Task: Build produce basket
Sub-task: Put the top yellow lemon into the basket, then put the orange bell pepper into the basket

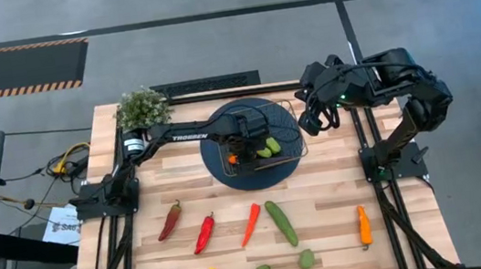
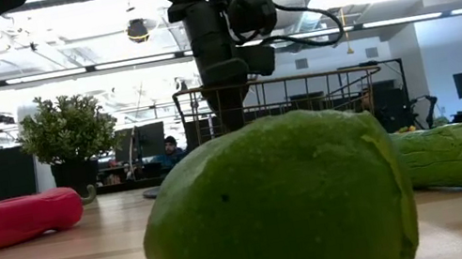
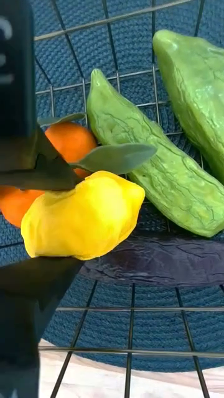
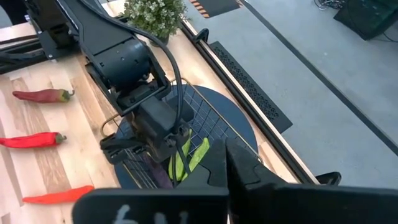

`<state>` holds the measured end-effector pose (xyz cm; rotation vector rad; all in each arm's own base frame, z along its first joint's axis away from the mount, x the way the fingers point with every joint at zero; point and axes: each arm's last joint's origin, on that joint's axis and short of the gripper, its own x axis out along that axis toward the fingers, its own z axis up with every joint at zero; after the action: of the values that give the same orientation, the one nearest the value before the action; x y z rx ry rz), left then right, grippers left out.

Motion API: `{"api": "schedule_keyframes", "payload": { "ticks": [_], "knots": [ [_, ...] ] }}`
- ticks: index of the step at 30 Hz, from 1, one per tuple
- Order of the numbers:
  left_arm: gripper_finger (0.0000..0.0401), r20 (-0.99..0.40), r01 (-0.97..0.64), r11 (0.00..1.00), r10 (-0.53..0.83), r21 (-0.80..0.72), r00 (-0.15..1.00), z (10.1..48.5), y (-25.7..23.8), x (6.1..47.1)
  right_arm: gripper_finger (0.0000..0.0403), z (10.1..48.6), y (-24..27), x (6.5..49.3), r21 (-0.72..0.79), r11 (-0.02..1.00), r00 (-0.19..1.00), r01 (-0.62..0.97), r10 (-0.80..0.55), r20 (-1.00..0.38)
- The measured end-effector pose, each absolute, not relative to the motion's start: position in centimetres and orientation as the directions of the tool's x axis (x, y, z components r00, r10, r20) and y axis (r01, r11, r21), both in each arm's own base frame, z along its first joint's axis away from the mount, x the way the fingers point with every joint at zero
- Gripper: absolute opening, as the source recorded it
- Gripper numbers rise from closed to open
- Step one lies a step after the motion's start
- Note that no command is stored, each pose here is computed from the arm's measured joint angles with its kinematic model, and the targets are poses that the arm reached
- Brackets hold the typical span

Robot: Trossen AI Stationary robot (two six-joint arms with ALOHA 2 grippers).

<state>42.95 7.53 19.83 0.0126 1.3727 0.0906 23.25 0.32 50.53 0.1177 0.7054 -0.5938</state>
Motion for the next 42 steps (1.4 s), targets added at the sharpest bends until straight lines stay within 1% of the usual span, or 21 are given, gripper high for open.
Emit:
{"api": "schedule_keyframes", "payload": {
  "ticks": [6, 8, 11, 14, 19, 24, 27, 29, 33, 37, 38, 42],
  "knots": [
    [0.0223, -0.981, -0.079, 0.996, 0.058, 0.044, 0.184, 19.9, 7.5, 42.8, 0.0004, 50.5, 0.3, 23.3, -0.091, 0.831, 0.606, 0.549, -0.47, -0.642],
    [0.0251, -0.985, -0.078, 0.996, 0.063, 0.051, 0.162, 20.2, 7.5, 42.6, 0.0007, 50.5, 0.4, 23.3, -0.082, 0.838, 0.61, 0.54, -0.457, -0.648],
    [0.0282, -0.982, -0.078, 0.996, 0.063, 0.049, 0.18, 21.1, 7.5, 42.8, 0.0014, 50.5, 0.4, 23.3, -0.076, 0.842, 0.612, 0.535, -0.447, -0.652],
    [0.0301, -0.981, -0.088, 0.995, 0.062, 0.047, 0.183, 22.6, 7.5, 42.9, 0.0024, 50.5, 0.4, 23.3, -0.075, 0.842, 0.613, 0.534, -0.447, -0.652],
    [0.0312, -0.977, -0.085, 0.995, 0.07, 0.054, 0.204, 26.4, 7.1, 42.5, 0.0038, 50.5, 0.4, 23.3, -0.057, 0.846, 0.617, 0.529, -0.431, -0.659],
    [0.0313, -0.94, -0.082, 0.983, 0.179, 0.162, 0.292, 32.6, 5.2, 40.0, 0.0042, 50.4, 0.3, 23.4, 0.045, 0.859, 0.635, 0.511, -0.341, -0.693],
    [0.0314, -0.9, -0.119, 0.961, 0.276, 0.25, 0.338, 36.4, 3.9, 37.2, 0.0042, 50.3, 0.2, 23.4, 0.08, 0.866, 0.64, 0.494, -0.3, -0.707],
    [0.0314, -0.86, -0.175, 0.94, 0.34, 0.294, 0.382, 39.2, 3.1, 34.7, 0.0039, 50.3, 0.0, 23.4, 0.092, 0.864, 0.64, 0.496, -0.292, -0.711],
    [0.0314, -0.791, -0.316, 0.884, 0.456, 0.346, 0.409, 43.2, 1.9, 29.6, 0.003, 50.5, -0.6, 23.1, 0.19, 0.825, 0.647, 0.533, -0.252, -0.72],
    [0.0314, -0.731, -0.433, 0.827, 0.537, 0.358, 0.421, 46.0, 1.0, 24.6, 0.0012, 50.9, -0.9, 22.0, 0.31, 0.772, 0.671, 0.554, -0.195, -0.715],
    [0.0314, -0.71, -0.459, 0.817, 0.55, 0.349, 0.439, 46.6, 0.8, 23.7, 0.0008, 50.8, -0.7, 21.8, 0.334, 0.76, 0.671, 0.558, -0.177, -0.72],
    [0.0314, -0.674, -0.463, 0.828, 0.54, 0.317, 0.504, 47.4, -0.1, 20.4, 0.0007, 49.5, 0.2, 20.7, 0.417, 0.673, 0.64, 0.61, -0.109, -0.76]
  ]
}}
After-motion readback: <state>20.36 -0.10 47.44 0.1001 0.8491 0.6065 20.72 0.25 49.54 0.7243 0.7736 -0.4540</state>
